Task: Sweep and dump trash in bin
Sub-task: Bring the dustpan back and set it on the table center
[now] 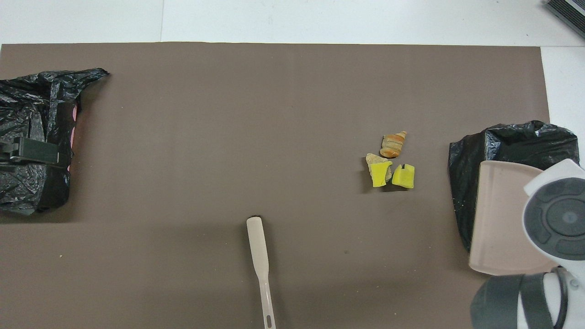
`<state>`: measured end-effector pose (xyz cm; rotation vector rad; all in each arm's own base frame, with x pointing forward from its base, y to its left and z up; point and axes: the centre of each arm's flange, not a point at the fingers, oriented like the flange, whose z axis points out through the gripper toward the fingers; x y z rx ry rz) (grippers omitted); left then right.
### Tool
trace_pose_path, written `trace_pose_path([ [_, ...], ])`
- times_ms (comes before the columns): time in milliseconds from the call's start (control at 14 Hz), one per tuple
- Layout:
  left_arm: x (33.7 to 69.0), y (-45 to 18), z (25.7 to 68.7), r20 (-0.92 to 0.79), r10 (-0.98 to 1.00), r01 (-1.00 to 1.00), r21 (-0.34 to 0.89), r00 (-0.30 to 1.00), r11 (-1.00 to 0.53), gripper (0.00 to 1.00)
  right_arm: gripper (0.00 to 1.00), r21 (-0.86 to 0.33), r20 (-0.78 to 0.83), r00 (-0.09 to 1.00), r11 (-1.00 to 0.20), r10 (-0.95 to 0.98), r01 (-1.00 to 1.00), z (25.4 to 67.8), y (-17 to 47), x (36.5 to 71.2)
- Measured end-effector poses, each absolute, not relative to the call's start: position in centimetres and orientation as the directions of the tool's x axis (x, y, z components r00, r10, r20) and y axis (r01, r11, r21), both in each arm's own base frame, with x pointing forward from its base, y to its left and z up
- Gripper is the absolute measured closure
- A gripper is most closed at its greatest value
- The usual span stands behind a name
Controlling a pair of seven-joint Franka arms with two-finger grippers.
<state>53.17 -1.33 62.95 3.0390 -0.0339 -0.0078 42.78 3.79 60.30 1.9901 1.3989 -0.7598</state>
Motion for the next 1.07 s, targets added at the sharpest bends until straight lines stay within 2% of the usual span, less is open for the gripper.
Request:
trace_pose_path([
  [285,53.2,-1.2,63.2,0.008,-0.101,-0.101,0.066,0.995,-0.993,0.00,0.68,0.205,-0.532,0.566,-0.553,0.629,0.807,58.6,7.1,42.6],
  [571,53.0,-1.5,63.7,0.017,-0.113,-0.114,0.040,0.993,-0.993,0.00,0.68,0.192,-0.273,0.844,-0.834,0.461,0.518,58.2,11.5,43.5],
  [856,52.9,-1.5,63.8,0.017,-0.071,-0.072,0.039,0.997,-0.997,0.00,0.68,0.192,-0.188,0.947,-0.936,0.259,0.294,56.7,19.5,45.9],
  [1070,52.9,-1.9,63.8,0.016,-0.076,-0.076,0.034,0.997,-0.996,0.00,0.68,0.130,-0.159,0.978,-0.979,0.136,0.157,54.1,26.1,49.2],
])
